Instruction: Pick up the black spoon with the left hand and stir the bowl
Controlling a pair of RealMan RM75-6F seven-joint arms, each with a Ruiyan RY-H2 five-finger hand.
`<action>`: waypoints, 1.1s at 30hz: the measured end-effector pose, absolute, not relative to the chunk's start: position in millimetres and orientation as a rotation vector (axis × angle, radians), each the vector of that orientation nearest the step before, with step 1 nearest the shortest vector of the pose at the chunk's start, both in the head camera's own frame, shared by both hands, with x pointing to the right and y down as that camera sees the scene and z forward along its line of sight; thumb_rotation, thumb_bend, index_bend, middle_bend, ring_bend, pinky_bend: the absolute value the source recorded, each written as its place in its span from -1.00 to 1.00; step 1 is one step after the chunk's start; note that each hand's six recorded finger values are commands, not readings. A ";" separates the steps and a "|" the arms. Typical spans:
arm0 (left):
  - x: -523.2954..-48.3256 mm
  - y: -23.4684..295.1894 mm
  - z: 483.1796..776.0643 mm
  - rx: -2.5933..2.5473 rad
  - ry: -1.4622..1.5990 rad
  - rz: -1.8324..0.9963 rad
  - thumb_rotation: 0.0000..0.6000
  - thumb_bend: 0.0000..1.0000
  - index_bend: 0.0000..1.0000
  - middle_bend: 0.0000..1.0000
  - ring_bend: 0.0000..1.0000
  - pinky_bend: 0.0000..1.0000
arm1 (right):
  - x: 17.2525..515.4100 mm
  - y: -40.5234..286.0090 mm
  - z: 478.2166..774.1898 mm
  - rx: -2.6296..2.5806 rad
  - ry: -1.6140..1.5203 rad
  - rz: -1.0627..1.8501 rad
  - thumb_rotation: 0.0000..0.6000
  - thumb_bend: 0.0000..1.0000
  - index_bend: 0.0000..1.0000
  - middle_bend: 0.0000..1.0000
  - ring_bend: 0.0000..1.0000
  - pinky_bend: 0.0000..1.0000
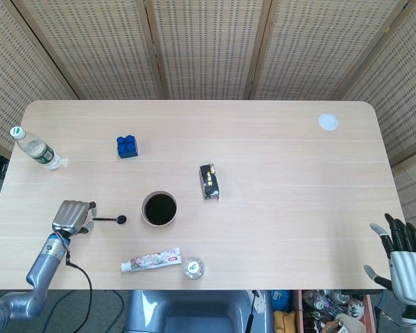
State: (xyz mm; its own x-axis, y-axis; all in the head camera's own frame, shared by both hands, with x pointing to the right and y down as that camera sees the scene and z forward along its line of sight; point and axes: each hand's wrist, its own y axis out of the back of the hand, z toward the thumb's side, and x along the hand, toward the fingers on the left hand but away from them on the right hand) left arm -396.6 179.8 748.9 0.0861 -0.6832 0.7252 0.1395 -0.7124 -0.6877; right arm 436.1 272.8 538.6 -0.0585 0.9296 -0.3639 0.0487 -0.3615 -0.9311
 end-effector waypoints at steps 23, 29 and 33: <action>-385.5 180.3 769.0 -1.761 0.499 -1.712 1.00 -0.27 0.01 0.54 0.45 0.50 | 441.2 275.7 536.5 -1.461 -1.092 1.538 1.00 -0.60 -0.57 -0.78 -1.00 -1.00; -383.7 180.3 771.2 -1.763 0.494 -1.714 1.00 -0.27 0.05 0.55 0.45 0.50 | 442.5 276.5 535.7 -1.456 -1.095 1.542 1.00 -0.60 -0.57 -0.78 -1.00 -1.00; -383.8 181.3 772.0 -1.764 0.486 -1.719 1.00 -0.27 0.08 0.55 0.45 0.50 | 443.3 277.1 535.3 -1.455 -1.098 1.545 1.00 -0.60 -0.57 -0.78 -1.00 -1.00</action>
